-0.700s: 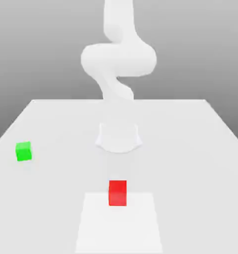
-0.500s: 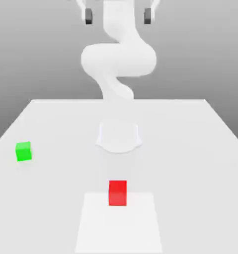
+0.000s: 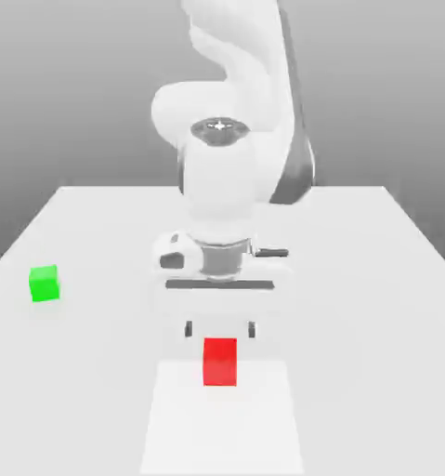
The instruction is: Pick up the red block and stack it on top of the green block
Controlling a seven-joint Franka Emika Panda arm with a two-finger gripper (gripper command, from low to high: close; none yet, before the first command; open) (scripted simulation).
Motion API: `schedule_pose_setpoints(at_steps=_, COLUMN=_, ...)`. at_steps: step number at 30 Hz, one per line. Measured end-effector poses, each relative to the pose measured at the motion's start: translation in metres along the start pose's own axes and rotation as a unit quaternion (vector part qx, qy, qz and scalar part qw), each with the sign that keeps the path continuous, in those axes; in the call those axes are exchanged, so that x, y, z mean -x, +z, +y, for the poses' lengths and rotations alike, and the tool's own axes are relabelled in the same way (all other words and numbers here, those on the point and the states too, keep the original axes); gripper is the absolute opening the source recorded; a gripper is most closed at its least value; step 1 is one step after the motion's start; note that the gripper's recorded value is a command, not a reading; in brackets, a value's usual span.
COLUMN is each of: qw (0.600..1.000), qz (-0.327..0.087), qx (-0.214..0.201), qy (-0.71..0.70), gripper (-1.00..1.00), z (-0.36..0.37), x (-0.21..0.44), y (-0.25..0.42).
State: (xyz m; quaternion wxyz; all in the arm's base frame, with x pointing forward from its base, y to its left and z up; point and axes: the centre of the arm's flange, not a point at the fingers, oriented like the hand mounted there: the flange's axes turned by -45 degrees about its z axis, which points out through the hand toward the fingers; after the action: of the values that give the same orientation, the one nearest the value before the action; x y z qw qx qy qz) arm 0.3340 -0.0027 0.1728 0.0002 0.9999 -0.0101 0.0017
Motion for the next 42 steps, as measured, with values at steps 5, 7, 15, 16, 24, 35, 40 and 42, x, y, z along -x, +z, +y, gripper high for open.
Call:
schedule_pose_setpoints(at_steps=5, qw=1.0, qz=-0.001, qx=0.0, qy=0.0, gripper=-1.0, z=0.0, x=0.003, y=0.025)
schedule_pose_setpoints(at_steps=7, qw=1.0, qz=-0.001, qx=0.0, qy=0.0, gripper=-1.0, z=0.0, x=0.003, y=0.025)
schedule_pose_setpoints(at_steps=15, qw=1.0, qz=-0.002, qx=0.0, qy=0.0, gripper=-1.0, z=0.0, x=0.001, y=-0.008)
schedule_pose_setpoints(at_steps=16, qw=1.0, qz=-0.002, qx=0.0, qy=0.0, gripper=-1.0, z=0.0, x=0.002, y=-0.016)
schedule_pose_setpoints(at_steps=24, qw=0.992, qz=-0.002, qx=0.0, qy=0.129, gripper=-1.0, z=0.069, x=0.005, y=-0.043)
schedule_pose_setpoints(at_steps=35, qw=0.923, qz=-0.001, qx=0.001, qy=0.385, gripper=-1.0, z=0.204, x=0.052, y=-0.054)
schedule_pose_setpoints(at_steps=40, qw=0.87, qz=-0.001, qx=0.001, qy=0.493, gripper=-1.0, z=0.257, x=0.093, y=-0.06)
schedule_pose_setpoints(at_steps=42, qw=0.845, qz=-0.001, qx=0.001, qy=0.535, gripper=-1.0, z=0.277, x=0.112, y=-0.062)
